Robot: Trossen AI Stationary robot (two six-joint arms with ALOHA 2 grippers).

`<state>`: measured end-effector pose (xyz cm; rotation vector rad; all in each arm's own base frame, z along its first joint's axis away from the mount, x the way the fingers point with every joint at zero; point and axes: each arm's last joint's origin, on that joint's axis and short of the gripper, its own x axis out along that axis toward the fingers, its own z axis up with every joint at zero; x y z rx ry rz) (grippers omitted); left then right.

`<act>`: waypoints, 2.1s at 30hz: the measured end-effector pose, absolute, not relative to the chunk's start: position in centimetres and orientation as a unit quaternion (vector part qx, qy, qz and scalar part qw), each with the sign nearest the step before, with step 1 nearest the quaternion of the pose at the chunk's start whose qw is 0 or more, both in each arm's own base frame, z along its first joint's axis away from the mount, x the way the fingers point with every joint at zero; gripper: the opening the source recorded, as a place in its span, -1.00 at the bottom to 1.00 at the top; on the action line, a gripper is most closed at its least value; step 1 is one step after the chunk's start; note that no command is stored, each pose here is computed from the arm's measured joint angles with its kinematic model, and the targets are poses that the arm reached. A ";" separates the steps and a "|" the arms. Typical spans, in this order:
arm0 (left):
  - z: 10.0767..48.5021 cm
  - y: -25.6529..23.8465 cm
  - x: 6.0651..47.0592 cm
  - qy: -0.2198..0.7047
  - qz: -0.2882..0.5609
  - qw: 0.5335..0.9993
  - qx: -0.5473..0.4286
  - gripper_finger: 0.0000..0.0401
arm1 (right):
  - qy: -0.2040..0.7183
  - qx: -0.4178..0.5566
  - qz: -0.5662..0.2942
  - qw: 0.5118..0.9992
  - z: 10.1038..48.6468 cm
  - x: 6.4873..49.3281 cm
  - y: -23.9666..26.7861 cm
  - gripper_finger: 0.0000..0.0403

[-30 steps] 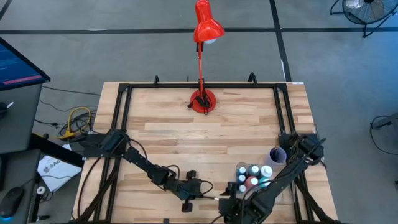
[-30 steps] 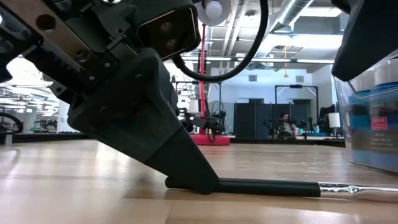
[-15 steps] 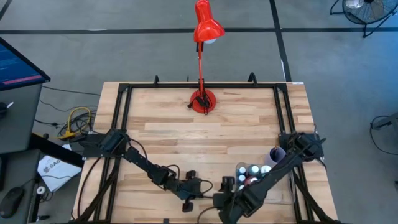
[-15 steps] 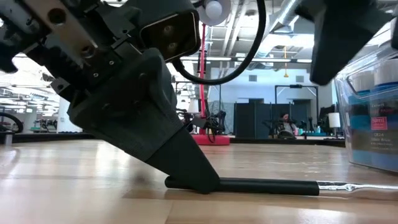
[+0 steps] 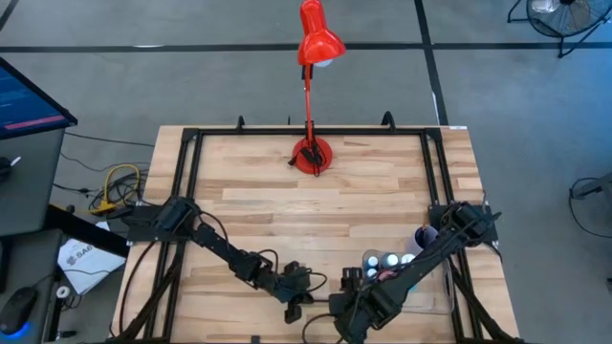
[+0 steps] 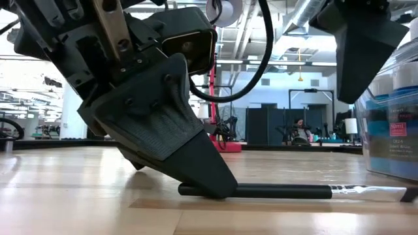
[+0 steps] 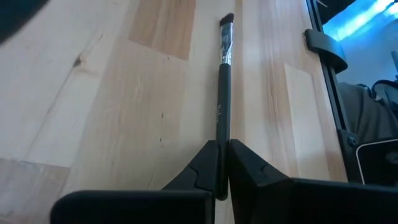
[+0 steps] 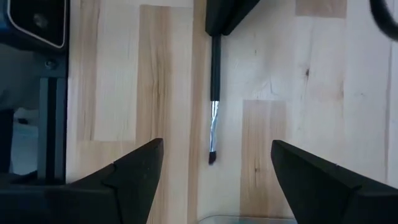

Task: Pick & Place Paint Supplies
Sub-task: Put the black silver paint brush into the purple cup

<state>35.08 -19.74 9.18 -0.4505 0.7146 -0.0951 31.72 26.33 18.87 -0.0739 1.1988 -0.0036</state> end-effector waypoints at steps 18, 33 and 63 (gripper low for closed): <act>8.6 -19.2 34.3 0.330 -0.051 0.918 -0.217 -0.99 | 0.639 -0.043 0.002 0.768 13.4 33.2 26.1 0.44; 8.6 -19.5 34.1 0.327 -0.070 0.917 -0.217 -0.99 | 0.639 -0.043 0.012 0.768 13.1 34.0 25.3 -0.34; 10.5 -19.2 32.0 0.411 -0.020 0.888 -0.204 -0.36 | 0.696 -0.061 -0.085 0.710 21.0 34.9 22.7 -1.00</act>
